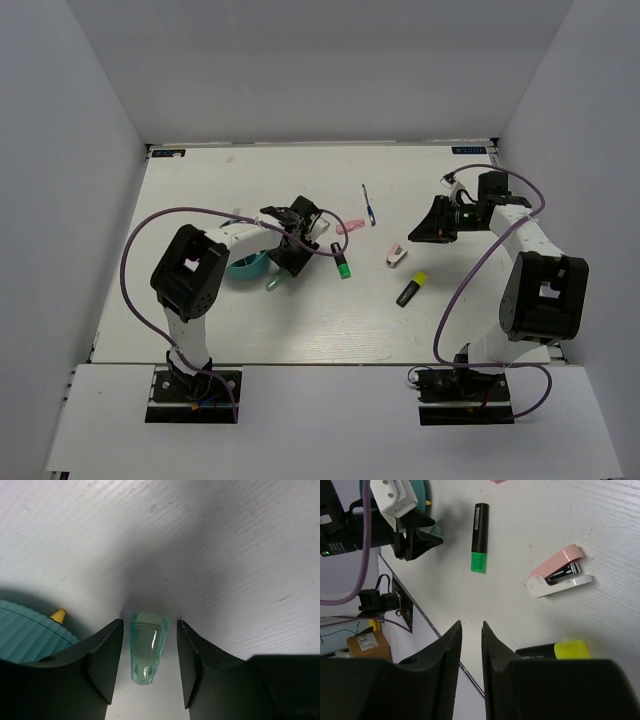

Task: Sort the stationery into containers
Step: Pick up the pen from the center of the board.

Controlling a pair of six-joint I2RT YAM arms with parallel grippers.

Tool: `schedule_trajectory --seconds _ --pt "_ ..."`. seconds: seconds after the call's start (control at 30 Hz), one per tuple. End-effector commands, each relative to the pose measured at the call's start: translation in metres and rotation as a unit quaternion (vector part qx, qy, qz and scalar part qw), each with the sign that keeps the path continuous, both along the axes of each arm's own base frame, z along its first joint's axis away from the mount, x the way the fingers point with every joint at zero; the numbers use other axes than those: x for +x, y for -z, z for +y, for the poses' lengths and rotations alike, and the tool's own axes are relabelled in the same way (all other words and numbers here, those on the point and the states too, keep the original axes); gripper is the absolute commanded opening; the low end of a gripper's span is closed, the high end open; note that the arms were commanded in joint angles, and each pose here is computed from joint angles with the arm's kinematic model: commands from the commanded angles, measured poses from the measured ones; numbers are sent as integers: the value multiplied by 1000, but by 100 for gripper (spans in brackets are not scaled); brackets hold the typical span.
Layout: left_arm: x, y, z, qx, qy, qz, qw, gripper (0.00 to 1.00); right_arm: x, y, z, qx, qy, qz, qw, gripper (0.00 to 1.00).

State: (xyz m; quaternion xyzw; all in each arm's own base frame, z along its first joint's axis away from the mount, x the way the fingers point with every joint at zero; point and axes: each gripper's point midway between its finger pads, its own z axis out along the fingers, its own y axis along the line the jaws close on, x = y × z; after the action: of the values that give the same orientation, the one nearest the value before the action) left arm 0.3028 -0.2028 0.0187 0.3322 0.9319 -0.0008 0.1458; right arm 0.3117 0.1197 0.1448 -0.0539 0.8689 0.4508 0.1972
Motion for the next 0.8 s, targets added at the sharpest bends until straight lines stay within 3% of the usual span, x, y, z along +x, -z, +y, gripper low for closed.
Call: schedule_trajectory --seconds 0.0,0.2,0.3,0.33,0.53,0.63,0.67,0.7,0.73,0.77 --pt "4 -4 -1 -4 6 -2 1000 58 0 -8 0 23 1 -8 1000 26" --pt "3 5 5 12 4 4 1000 58 0 -12 -1 34 4 -11 999 26" --pt "1 7 4 12 3 8 1000 45 -1 -14 -2 38 7 -9 999 26" --pt "1 8 3 10 2 8 1000 37 1 -13 -4 37 9 -12 999 26" --pt "-7 -7 -8 -11 9 9 1000 13 0 -15 -5 43 11 -12 999 26" --pt "-10 -39 -32 -47 26 -27 998 5 -1 -14 -5 43 10 -12 999 43" --pt "-10 -56 -38 -61 29 -47 997 3 -2 -15 -5 44 8 -14 999 43" --pt "-8 -65 -42 -72 22 -58 995 1 -1 -15 -6 44 7 -17 999 41" --pt "-8 -83 -46 -95 9 -78 992 0 -2 -15 -4 46 4 -17 999 32" --pt "-1 -104 -50 -122 1 -116 986 0 -3 -15 -4 46 2 -18 999 3"
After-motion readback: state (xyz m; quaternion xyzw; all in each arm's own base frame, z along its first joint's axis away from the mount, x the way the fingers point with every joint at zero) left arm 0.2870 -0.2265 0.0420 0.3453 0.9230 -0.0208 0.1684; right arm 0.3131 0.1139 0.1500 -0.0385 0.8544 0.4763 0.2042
